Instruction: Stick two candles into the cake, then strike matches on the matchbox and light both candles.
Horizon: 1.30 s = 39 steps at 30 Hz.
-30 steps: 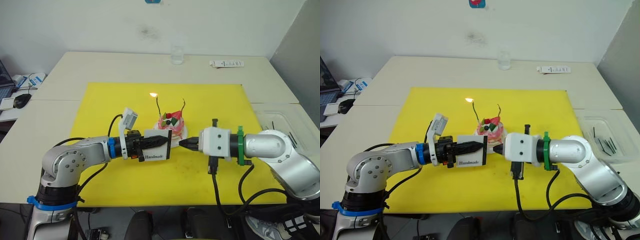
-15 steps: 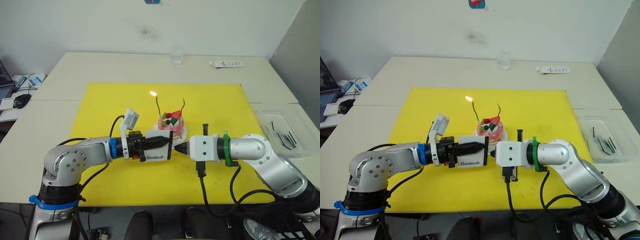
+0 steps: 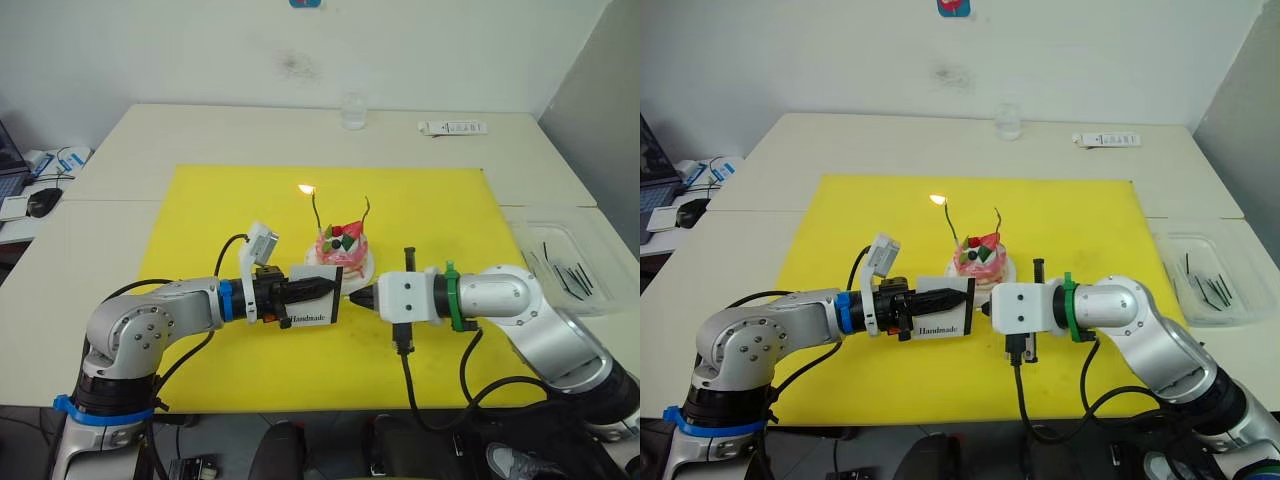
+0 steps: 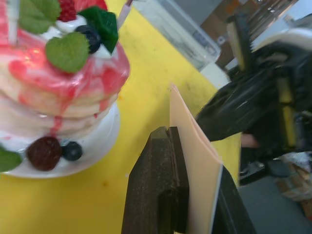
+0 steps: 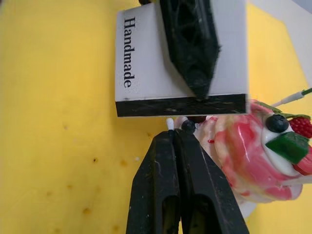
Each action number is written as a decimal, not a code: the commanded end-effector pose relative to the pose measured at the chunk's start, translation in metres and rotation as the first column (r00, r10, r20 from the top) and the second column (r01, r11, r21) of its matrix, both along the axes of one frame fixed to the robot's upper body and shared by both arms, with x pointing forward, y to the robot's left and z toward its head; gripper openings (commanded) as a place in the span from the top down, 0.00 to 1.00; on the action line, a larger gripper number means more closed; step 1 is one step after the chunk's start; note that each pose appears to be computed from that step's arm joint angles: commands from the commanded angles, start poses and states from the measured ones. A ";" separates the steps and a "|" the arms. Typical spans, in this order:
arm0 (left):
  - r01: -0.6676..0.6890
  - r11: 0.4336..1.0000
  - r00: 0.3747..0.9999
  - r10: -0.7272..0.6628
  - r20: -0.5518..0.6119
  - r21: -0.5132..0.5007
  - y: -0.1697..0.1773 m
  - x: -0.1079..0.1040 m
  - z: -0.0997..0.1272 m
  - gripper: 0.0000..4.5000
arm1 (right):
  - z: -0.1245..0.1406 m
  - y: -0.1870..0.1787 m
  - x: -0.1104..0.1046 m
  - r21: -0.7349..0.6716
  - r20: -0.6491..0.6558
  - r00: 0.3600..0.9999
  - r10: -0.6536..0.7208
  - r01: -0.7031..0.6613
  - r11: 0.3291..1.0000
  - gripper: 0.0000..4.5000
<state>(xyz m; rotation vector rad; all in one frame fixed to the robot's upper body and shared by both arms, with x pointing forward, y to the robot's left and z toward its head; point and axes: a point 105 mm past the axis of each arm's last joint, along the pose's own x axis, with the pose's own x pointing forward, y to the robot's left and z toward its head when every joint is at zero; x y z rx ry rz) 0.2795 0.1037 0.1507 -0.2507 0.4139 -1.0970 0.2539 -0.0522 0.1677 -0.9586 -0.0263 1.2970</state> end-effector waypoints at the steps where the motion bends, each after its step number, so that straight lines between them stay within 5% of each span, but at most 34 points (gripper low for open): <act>1: 0.001 1.000 0.998 -0.001 0.068 -0.008 -0.003 0.004 0.008 1.00 | 0.014 0.002 -0.009 0.031 0.013 0.999 0.034 -0.034 0.999 0.99; 39: 0.119 0.984 0.993 -0.120 0.000 -0.130 -0.014 -0.018 0.024 1.00 | -0.022 0.017 0.016 0.021 -0.005 0.999 -0.046 0.046 0.999 0.99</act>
